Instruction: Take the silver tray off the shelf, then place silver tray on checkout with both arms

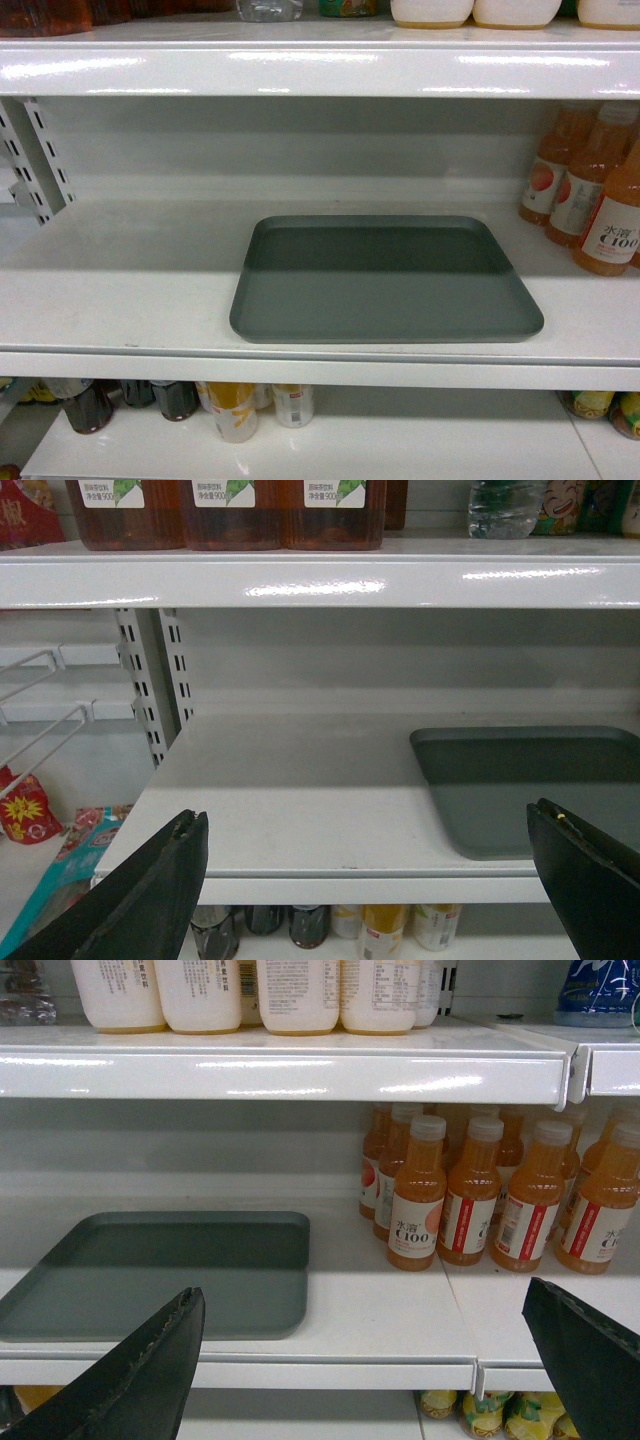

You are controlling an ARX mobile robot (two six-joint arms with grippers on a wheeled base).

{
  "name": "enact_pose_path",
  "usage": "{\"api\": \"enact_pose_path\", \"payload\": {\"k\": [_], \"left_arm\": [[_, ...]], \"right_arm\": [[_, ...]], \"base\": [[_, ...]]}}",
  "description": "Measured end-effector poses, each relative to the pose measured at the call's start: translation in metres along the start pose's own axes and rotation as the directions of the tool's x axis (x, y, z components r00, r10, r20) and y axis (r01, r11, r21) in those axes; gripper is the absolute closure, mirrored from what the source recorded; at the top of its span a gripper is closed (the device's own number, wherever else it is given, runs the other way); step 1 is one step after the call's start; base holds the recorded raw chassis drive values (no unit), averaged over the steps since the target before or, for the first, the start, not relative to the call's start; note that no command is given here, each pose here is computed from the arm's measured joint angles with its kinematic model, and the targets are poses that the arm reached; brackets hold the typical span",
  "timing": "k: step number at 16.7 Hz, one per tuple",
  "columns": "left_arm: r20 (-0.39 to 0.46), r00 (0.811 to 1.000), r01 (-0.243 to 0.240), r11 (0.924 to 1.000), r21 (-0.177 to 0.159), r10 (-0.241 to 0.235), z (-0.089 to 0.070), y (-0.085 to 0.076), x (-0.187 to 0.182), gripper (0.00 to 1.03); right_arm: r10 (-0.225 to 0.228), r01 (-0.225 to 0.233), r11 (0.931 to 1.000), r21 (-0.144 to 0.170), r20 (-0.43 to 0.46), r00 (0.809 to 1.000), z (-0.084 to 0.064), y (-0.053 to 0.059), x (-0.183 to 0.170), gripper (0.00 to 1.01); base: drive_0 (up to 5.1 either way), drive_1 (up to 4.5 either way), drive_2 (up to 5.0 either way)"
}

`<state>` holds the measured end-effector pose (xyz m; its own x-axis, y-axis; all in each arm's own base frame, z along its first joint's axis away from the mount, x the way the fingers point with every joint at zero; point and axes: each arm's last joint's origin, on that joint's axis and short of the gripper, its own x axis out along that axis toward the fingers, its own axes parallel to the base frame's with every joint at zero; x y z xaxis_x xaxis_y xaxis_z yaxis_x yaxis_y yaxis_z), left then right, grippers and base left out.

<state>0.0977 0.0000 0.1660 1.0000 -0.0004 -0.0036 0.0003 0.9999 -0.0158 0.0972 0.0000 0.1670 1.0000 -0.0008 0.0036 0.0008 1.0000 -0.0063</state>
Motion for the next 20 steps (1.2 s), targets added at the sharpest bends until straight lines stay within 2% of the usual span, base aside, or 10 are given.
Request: {"api": "enact_pose_path", "payload": {"k": [20], "left_arm": [[0.0, 1.0, 0.0, 1.0, 0.0, 0.0, 0.0, 0.0, 0.0, 0.05]], "right_arm": [[0.0, 0.0, 1.0, 0.0, 0.0, 1.0, 0.0, 0.0, 0.0, 0.03]], "base": [[0.0, 0.0, 0.0]]}}
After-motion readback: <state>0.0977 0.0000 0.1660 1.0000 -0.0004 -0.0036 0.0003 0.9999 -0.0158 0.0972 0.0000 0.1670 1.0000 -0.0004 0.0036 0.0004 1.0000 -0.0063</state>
